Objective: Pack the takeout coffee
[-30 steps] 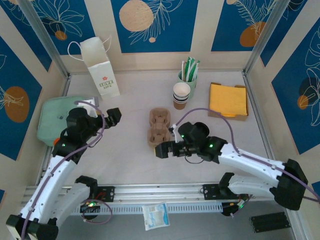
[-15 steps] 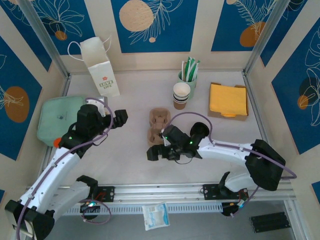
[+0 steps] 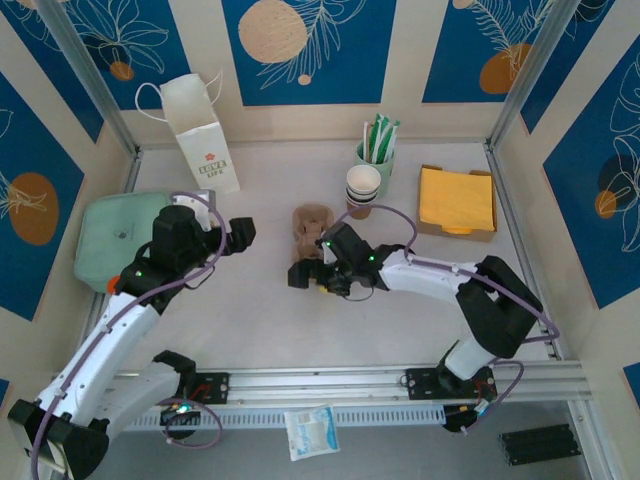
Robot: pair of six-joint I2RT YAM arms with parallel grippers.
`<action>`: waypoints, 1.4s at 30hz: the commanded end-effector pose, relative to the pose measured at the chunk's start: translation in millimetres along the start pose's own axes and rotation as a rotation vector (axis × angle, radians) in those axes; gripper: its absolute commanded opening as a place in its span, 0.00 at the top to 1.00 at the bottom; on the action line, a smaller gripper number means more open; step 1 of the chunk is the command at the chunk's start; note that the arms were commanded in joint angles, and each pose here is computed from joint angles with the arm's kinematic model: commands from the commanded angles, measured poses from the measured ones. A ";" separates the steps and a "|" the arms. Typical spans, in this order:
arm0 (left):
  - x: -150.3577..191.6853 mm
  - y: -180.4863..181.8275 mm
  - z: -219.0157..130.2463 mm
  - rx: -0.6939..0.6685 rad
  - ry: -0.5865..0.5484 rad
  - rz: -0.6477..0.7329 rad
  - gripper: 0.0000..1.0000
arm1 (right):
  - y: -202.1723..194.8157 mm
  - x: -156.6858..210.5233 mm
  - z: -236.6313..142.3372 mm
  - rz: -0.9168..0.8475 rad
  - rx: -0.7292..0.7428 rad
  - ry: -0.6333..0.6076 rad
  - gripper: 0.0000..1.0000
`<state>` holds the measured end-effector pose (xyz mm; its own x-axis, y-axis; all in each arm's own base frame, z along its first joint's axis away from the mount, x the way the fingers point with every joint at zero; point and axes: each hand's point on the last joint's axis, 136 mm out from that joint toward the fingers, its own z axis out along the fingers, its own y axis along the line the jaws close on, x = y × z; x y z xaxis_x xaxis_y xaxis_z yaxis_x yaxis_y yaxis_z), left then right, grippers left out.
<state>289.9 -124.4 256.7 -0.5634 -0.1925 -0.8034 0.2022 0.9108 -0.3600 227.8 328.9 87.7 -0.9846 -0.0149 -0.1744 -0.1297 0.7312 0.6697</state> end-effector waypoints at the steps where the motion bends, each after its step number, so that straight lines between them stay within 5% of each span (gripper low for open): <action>1: -5.4 -4.7 -5.3 0.004 -0.002 0.025 0.01 | 12.2 -27.7 -1.2 -0.002 -0.056 -0.032 0.00; 24: -0.9 -6.3 -3.6 0.006 0.013 0.016 0.01 | 28.0 -178.3 35.4 0.030 -0.098 -0.111 0.05; 31: -2.9 -8.8 -3.6 0.010 0.017 0.022 0.01 | 48.2 -165.4 16.8 -0.058 -0.136 -0.058 0.09; 42: -17.3 -24.2 -15.0 0.068 0.002 0.062 0.01 | 107.1 -120.4 -84.1 -0.229 -0.189 -0.116 0.09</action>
<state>286.3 -132.0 266.5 -0.5715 -0.1506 -0.8067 0.2454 0.9067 -0.3431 341.7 367.2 221.3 -0.9236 -0.0436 -0.3809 -0.3350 0.5747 0.7466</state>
